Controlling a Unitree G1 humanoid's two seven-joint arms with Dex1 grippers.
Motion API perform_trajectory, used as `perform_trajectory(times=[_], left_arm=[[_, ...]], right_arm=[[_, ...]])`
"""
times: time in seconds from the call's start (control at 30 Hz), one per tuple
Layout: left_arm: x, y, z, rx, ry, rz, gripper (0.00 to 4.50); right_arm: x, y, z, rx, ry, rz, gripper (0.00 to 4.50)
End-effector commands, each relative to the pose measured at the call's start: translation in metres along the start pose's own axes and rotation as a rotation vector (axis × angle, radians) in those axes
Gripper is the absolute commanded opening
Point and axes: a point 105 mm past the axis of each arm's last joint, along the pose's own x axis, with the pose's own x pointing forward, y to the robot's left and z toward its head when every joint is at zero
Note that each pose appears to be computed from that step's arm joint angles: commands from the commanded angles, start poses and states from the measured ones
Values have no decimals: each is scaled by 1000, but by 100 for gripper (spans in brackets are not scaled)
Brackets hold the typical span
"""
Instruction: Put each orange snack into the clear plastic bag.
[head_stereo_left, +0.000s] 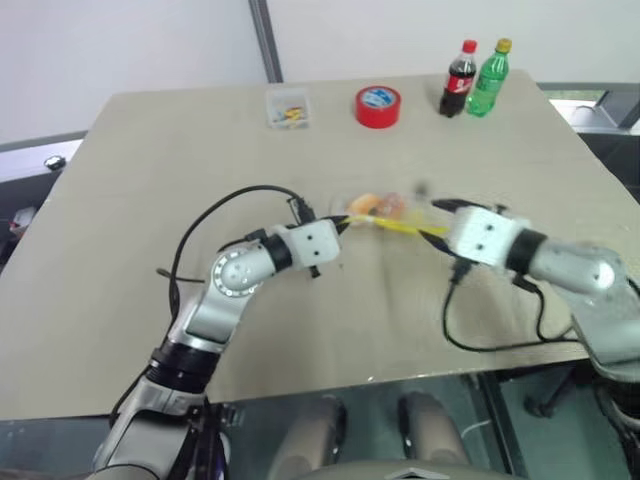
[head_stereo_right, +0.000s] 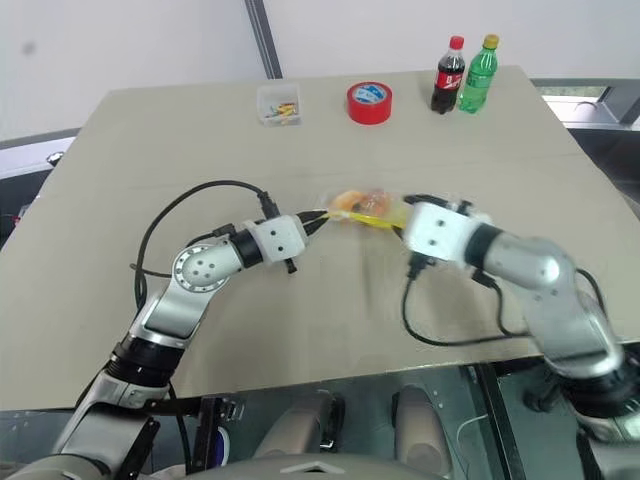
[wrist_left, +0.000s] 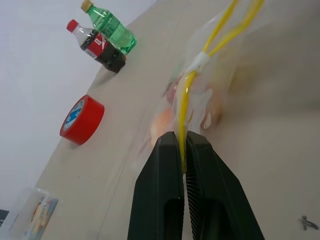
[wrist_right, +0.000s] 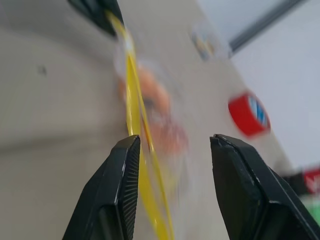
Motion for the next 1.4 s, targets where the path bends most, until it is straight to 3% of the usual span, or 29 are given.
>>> perform_trajectory(times=[0.03,0.3,0.43,0.8,0.9,1.13,1.4], left_arm=[[2,8,14,19,-39,23,0],[2,6,17,8,-32,33,0],[1,5,18,4,-27,36,0],[0,5,18,-8,-17,49,0],[-2,5,17,-8,-15,50,0],[-4,8,12,-15,0,63,0],[-18,28,-20,-47,100,169,0]], right_arm=[[22,7,7,-59,-16,29,225],[47,10,7,-102,-31,37,225],[50,8,8,-115,-41,25,64],[50,5,9,-116,-45,2,64],[49,1,9,-98,-41,-22,2],[44,-6,4,-75,-19,-54,2],[-7,-24,-63,-84,246,-140,2]])
